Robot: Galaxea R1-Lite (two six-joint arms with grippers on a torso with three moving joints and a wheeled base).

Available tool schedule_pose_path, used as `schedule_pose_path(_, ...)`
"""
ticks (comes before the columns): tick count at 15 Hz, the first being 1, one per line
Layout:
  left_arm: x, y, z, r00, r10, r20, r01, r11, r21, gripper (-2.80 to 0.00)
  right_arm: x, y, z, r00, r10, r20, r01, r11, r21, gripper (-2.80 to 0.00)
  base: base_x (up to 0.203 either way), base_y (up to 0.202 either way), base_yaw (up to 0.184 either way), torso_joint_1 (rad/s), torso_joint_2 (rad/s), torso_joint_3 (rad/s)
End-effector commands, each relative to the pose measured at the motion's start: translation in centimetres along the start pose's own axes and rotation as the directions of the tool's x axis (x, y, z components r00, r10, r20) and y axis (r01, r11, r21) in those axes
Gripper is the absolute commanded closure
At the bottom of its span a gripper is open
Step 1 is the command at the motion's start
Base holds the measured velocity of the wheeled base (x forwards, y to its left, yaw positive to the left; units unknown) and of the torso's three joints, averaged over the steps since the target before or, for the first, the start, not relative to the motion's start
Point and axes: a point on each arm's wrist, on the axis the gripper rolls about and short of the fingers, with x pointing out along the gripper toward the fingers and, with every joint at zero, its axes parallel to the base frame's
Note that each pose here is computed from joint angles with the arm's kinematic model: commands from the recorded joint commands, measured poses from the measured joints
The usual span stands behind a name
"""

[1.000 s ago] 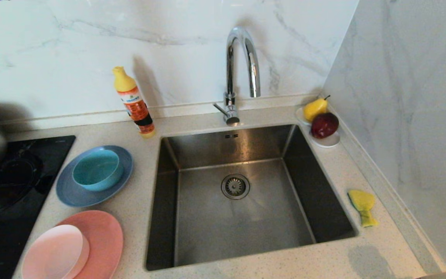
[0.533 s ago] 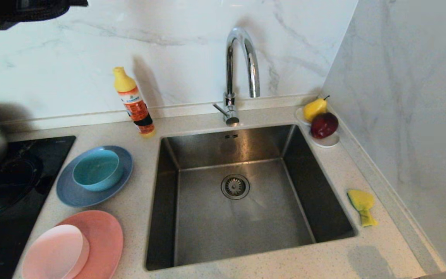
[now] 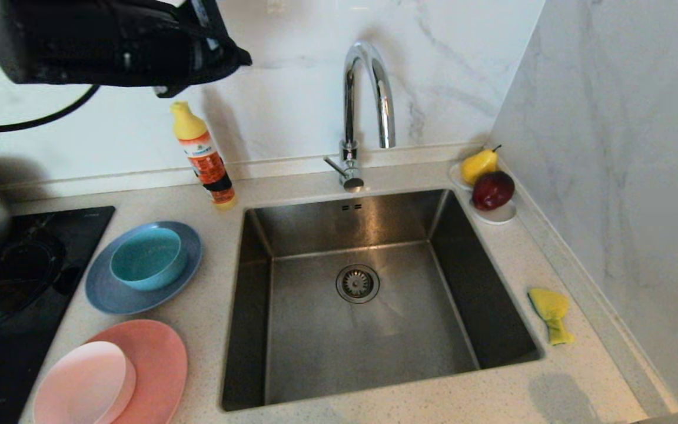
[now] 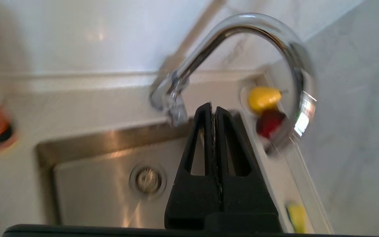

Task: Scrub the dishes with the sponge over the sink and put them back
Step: Turn on the faucet

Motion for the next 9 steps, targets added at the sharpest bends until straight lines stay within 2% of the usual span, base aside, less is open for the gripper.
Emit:
schedule_pose_path(1,6.2,1.6,-3.6,0.999,0.017,-0.047,-0.017,1.0,0.0,0.0,0.0,0.0,0.0,1.0,0.001,0.0,-0.001,1.0,0.0,0.0,0.0,0.0,0.0,0.0,0.0,0.0)
schedule_pose_path(4,9.8,2.6,-5.8,1.0,0.0,-0.023,0.0,1.0,0.007,0.0,0.0,0.0,0.0,1.0,0.001,0.0,-0.001,1.0,0.0,0.0,0.0,0.0,0.0,0.0,0.0,0.0)
schedule_pose_path(9,13.8,3.6,-9.5,0.998,-0.048,-0.036,0.048,0.999,0.008,0.0,0.0,0.0,0.0,1.0,-0.001,0.0,0.001,1.0,0.0,0.0,0.0,0.0,0.0,0.0,0.0,0.0)
